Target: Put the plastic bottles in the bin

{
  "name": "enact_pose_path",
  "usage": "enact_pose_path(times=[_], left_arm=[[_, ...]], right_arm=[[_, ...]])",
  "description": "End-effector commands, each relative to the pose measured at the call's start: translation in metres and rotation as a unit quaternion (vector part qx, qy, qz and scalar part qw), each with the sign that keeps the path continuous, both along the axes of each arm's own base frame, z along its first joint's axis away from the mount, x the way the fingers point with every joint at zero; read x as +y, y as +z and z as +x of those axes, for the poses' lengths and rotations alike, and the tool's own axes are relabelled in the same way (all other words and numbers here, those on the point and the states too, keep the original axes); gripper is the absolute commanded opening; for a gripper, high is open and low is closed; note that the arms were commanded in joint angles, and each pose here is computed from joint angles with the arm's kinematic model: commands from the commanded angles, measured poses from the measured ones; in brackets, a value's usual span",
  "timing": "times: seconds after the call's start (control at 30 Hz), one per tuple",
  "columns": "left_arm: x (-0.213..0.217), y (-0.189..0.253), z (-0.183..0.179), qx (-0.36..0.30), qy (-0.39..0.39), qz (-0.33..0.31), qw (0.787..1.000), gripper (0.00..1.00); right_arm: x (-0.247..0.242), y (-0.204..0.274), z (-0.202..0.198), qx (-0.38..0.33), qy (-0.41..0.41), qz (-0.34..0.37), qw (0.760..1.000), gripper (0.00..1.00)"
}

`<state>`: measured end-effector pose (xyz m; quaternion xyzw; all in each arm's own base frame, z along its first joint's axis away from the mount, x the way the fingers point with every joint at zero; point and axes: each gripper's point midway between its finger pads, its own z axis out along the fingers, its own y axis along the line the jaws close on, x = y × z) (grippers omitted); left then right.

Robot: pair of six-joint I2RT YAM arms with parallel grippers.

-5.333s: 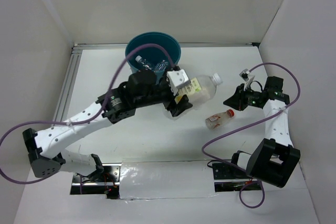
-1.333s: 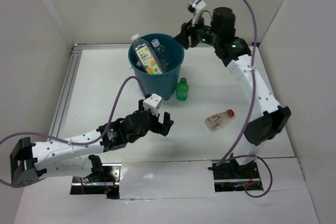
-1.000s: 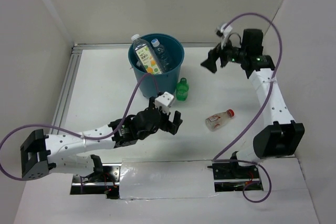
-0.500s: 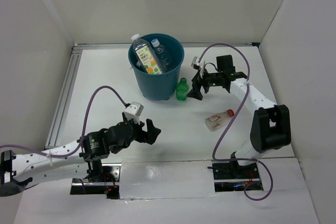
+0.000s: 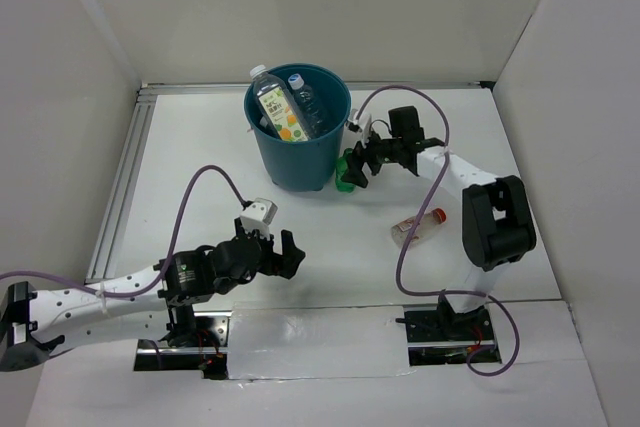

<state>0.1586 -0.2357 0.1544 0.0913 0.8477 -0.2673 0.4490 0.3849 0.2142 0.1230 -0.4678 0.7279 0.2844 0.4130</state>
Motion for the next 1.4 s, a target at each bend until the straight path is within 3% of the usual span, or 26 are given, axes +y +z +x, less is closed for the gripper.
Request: enact_pose_path(times=[0.0,0.17,0.3,0.33,0.5,0.63,0.73,0.93,1.1,1.37], left_arm=[[-0.005,0.018,0.005,-0.015,0.010,-0.022,1.000,0.97],[-0.005,0.018,0.005,-0.015,0.010,-0.022,1.000,0.97],[-0.004,0.014,0.005,-0.011,0.012,-0.021,1.000,0.97],[-0.005,0.017,0.005,-0.013,0.012,-0.027,0.999,0.97],[-0.012,0.020,0.007,-0.023,0.003,-0.037,0.999,0.97],[-0.020,0.019,0.005,-0.029,-0.021,-0.029,0.999,0.97],[-0.027,0.016,0.000,-0.031,-0.042,-0.028,0.998,0.97],[-0.040,0.007,-0.007,-0.026,-0.078,-0.035,0.996,0.97],[-0.044,0.007,-0.008,-0.035,-0.094,-0.031,0.994,0.97],[-0.054,0.031,-0.005,-0.072,-0.111,-0.039,0.990,0.97]], right_arm=[[0.014,0.013,0.025,-0.035,-0.023,0.017,0.999,1.00],[0.018,0.000,0.028,-0.024,-0.026,0.014,0.999,0.90],[0.018,0.000,0.015,-0.005,-0.014,0.013,1.000,0.65],[0.012,0.002,0.016,-0.003,-0.021,0.012,1.000,0.53],[-0.013,0.051,-0.005,-0.019,-0.022,0.038,0.999,0.28],[-0.025,0.118,-0.032,-0.054,-0.008,0.067,0.996,0.26],[-0.026,0.189,-0.049,-0.123,0.017,0.087,0.988,0.25],[-0.008,0.309,-0.046,-0.215,0.032,0.152,0.964,0.23],[0.025,0.326,-0.013,-0.196,0.032,0.185,0.962,0.25],[0.057,0.265,0.038,-0.138,0.020,0.146,0.979,0.37]])
